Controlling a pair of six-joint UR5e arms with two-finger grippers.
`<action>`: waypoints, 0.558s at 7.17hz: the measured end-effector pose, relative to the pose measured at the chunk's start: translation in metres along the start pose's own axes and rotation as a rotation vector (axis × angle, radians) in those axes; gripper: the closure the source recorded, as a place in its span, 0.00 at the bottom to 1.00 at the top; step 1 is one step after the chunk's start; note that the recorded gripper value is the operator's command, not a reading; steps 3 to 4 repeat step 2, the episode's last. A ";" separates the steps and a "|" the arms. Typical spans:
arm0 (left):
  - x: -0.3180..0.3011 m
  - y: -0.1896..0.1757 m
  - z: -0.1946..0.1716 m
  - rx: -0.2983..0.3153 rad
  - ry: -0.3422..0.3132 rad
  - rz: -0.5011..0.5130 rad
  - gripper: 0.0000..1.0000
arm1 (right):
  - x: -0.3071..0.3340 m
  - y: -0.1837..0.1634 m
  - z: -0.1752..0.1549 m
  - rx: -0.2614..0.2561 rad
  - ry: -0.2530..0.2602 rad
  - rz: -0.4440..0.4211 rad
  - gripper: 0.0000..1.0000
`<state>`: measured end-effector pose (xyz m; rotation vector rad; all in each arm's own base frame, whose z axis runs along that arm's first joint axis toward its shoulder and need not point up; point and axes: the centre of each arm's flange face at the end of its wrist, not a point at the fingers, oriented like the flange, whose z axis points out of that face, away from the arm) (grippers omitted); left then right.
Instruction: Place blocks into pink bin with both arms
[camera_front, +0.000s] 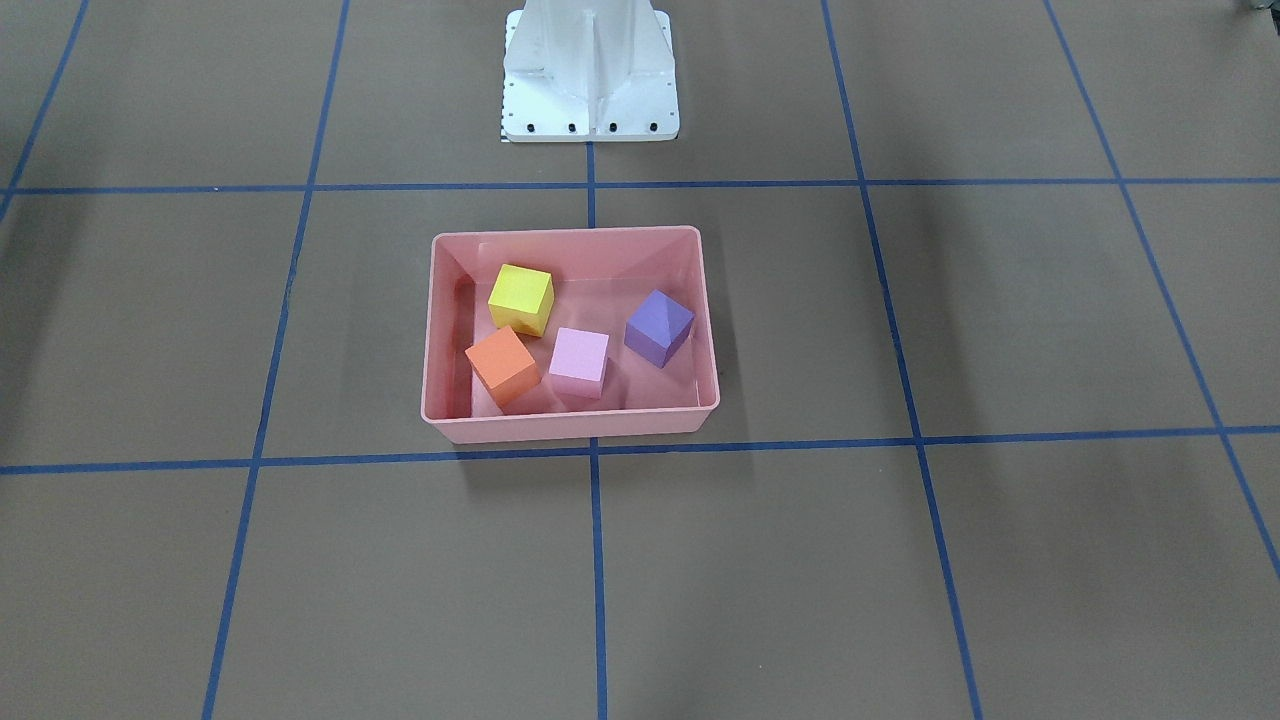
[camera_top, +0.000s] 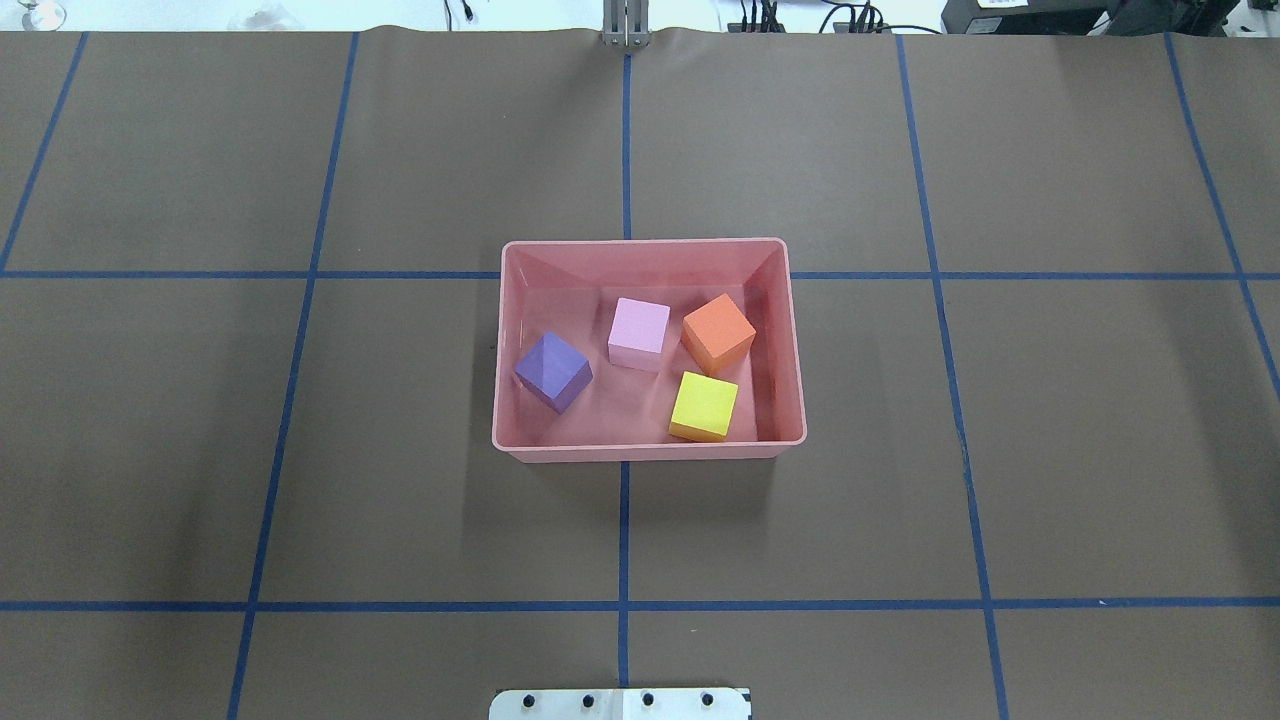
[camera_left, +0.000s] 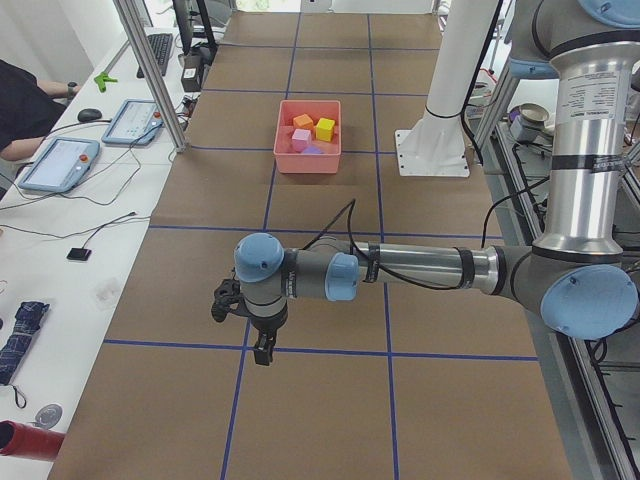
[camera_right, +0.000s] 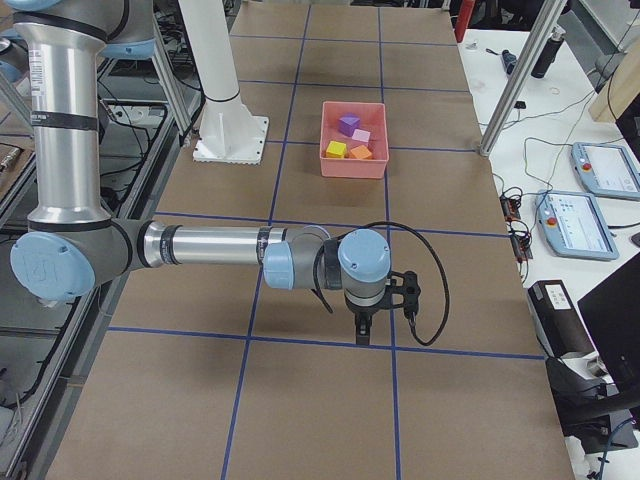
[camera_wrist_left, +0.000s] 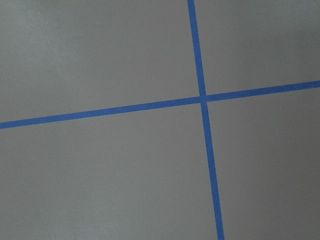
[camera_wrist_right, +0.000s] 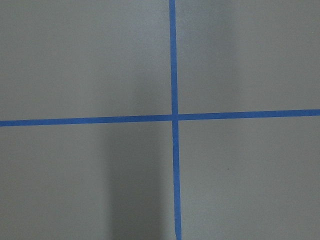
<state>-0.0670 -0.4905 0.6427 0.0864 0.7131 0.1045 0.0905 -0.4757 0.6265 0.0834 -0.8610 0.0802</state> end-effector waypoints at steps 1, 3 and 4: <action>0.000 0.000 0.000 -0.001 0.000 -0.001 0.00 | 0.000 0.000 0.000 0.001 0.000 0.000 0.00; -0.001 0.000 0.001 -0.002 0.000 -0.003 0.00 | -0.001 0.000 -0.001 0.002 -0.002 0.000 0.00; -0.001 0.000 0.001 -0.002 0.000 -0.003 0.00 | -0.001 0.000 -0.001 0.002 -0.002 0.000 0.00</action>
